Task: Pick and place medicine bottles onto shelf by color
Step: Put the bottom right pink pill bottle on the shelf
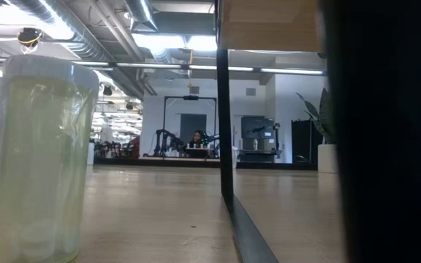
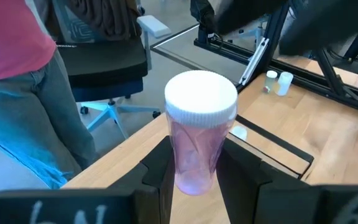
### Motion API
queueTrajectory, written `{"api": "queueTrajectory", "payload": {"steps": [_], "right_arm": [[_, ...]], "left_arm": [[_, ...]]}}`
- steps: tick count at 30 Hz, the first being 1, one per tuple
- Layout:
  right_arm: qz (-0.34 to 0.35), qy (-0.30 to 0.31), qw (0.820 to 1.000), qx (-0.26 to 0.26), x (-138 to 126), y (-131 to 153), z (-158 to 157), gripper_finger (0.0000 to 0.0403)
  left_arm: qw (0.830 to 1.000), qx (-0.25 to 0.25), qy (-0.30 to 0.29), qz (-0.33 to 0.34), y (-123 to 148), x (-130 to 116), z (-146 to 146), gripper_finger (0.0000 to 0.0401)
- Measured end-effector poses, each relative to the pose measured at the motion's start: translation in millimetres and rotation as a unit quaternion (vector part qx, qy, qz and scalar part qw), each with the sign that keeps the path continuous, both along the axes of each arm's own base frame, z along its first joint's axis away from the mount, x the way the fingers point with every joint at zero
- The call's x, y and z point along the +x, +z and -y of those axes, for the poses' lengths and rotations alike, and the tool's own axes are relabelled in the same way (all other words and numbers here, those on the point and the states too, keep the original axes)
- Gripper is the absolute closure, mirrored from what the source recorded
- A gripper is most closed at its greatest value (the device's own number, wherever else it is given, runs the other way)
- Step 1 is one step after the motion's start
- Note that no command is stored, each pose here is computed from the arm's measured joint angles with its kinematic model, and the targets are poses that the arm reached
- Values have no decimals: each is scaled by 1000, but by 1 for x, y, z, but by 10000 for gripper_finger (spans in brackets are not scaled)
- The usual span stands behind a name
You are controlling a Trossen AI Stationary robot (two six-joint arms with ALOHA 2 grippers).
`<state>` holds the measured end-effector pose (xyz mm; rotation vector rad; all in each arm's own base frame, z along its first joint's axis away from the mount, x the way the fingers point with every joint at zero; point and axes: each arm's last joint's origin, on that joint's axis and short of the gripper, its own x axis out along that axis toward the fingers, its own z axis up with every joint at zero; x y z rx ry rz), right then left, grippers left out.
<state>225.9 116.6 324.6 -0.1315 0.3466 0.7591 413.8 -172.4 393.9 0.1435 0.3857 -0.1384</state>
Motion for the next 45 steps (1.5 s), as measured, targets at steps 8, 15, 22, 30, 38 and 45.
{"api": "queueTrajectory", "payload": {"steps": [8, 15, 22, 30, 38, 45], "right_arm": [[0, 1, 1000, -1, 0, 0, 0, 299], [0, 1, 1000, -1, 0, 0, 0, 295], [0, 1, 1000, -1, 0, 0, 0, 293], [0, 1, 1000, -1, 0, 0, 0, 292], [0, 1, 1000, -1, 0, 0, 0, 292], [0, 1, 1000, -1, 0, 0, 0, 292]], "left_arm": [[1000, 0, 10, -3, -8, 10, -5, 256], [1000, -18, 22, -1, -8, 13, -10, 255], [999, -40, 35, 2, -7, 14, -14, 256], [998, -43, 35, 3, -7, 14, -13, 254], [995, -89, 54, -2, -7, 14, -13, 254], [993, -111, 38, -10, -7, 14, -12, 254]]}}
